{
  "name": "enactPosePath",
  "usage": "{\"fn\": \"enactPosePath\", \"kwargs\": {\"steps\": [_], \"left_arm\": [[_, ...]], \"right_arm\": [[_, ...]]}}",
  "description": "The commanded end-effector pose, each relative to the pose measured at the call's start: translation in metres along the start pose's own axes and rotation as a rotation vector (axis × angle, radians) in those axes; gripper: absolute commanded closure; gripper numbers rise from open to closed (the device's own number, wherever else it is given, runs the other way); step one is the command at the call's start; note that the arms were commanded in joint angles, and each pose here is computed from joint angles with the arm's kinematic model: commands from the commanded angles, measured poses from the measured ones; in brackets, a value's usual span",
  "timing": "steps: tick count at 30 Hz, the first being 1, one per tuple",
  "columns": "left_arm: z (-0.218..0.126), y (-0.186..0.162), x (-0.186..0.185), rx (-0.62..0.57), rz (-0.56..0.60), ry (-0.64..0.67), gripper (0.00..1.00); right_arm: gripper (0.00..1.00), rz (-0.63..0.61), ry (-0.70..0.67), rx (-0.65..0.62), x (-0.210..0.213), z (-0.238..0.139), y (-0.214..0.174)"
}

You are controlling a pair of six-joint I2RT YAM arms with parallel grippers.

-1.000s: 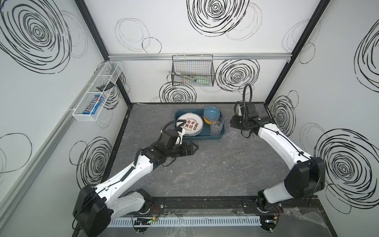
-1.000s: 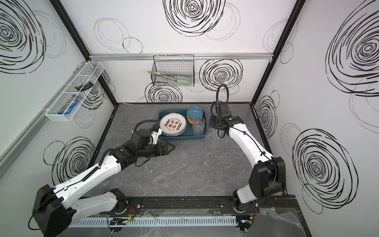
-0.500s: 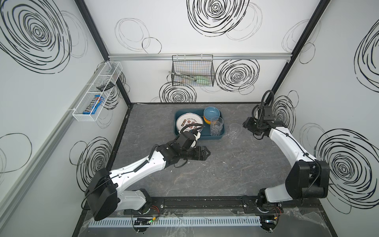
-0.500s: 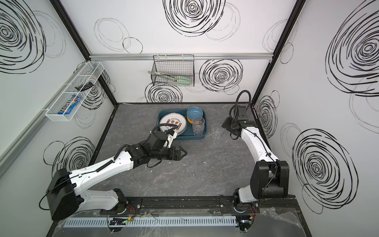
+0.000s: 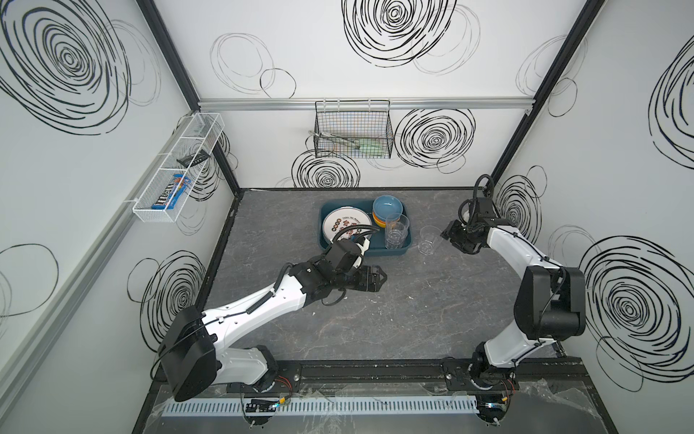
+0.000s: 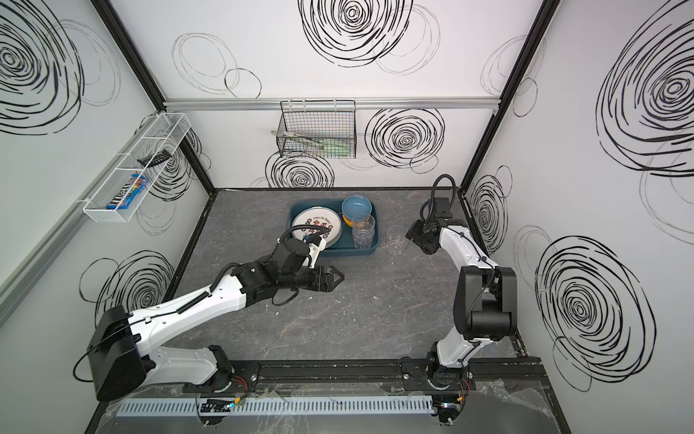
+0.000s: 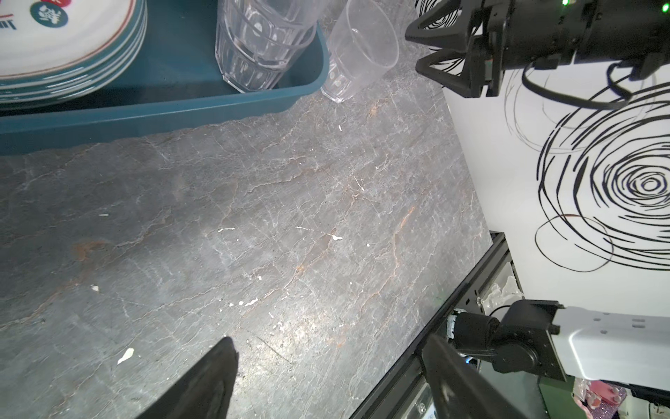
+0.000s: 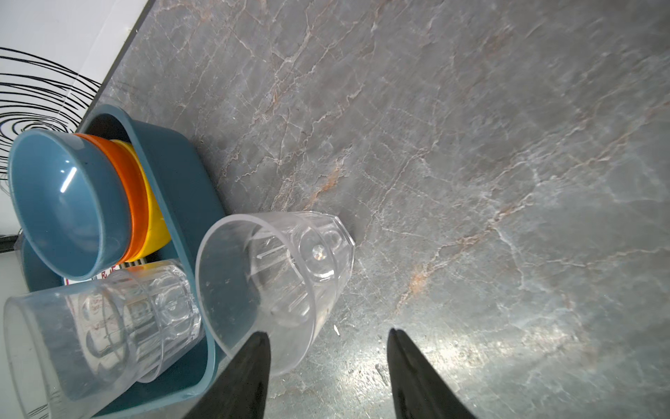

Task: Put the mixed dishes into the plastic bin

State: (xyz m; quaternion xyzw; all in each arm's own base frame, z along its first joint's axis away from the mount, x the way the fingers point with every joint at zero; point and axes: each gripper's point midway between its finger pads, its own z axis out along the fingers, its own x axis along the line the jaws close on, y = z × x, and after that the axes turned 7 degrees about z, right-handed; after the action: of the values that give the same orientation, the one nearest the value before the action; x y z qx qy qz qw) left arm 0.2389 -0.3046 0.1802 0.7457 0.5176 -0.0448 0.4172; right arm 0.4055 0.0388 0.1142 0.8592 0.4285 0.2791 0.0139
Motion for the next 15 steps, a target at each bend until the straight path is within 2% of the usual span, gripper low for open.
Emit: {"fn": "enactPosePath", "kwargs": {"steps": [1, 15], "left_arm": [[-0.004, 0.014, -0.007, -0.048, 0.026, -0.008, 0.15], [-0.002, 0.009, 0.000, -0.042, 0.007, 0.001, 0.15]], "right_arm": [[0.45, 0.000, 0.035, -0.006, 0.013, -0.002, 0.008], [0.53, -0.010, 0.015, 0.034, 0.014, 0.019, 0.002]]}}
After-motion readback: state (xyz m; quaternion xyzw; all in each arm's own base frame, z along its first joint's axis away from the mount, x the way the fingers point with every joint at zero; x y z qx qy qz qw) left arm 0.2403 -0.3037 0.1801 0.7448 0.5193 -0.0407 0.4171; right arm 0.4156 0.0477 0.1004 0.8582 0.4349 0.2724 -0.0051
